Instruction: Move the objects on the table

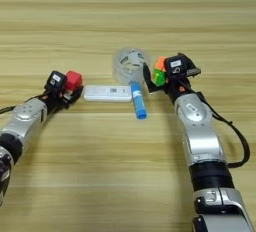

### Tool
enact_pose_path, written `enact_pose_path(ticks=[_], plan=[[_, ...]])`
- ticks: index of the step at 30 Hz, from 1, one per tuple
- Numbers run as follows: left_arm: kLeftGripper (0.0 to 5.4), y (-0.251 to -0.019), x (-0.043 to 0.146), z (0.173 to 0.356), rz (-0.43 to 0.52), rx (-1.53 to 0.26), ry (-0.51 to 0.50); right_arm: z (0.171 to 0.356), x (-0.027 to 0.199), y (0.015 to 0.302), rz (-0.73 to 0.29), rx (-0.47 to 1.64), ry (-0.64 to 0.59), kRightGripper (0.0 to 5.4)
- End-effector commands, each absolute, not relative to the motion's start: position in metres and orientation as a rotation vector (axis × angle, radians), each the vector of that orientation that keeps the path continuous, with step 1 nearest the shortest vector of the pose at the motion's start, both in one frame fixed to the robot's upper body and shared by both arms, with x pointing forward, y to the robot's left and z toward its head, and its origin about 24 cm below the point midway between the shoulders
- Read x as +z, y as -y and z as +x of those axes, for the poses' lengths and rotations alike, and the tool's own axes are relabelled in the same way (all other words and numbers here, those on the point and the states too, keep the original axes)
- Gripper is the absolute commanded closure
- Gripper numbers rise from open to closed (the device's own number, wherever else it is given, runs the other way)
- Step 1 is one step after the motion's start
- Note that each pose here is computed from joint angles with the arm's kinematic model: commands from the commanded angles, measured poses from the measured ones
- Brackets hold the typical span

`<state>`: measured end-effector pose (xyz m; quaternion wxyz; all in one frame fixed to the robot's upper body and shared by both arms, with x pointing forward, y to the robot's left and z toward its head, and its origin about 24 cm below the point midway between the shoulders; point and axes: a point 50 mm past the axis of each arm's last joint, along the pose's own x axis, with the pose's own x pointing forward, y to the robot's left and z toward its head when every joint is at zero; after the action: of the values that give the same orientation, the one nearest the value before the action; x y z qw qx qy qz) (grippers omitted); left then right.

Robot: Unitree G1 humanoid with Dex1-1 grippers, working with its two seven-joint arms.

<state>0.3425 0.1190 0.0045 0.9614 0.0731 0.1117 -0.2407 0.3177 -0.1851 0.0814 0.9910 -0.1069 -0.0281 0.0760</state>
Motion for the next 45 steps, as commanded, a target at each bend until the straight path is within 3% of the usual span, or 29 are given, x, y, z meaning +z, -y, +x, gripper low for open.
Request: enact_pose_path(ticks=[1, 17, 36, 45], plan=[[1.62, -0.119, 0.003, 0.342, 0.143, -0.485, -0.232, 0.318, 0.085, 0.184, -0.222, 0.156, 0.067, 0.0], [0.07, -0.122, 0.018, 0.348, 0.11, -0.46, -0.14, 0.303, 0.08, 0.176, -0.259, 0.217, 0.052, 0.0], [0.02, -0.132, 0.037, 0.353, 0.066, -0.419, -0.035, 0.276, 0.053, 0.161, -0.298, 0.374, -0.102, 0.0], [0.02, -0.133, 0.04, 0.351, 0.055, -0.412, -0.01, 0.275, 0.036, 0.159, -0.31, 0.4, -0.172, 0.0]])
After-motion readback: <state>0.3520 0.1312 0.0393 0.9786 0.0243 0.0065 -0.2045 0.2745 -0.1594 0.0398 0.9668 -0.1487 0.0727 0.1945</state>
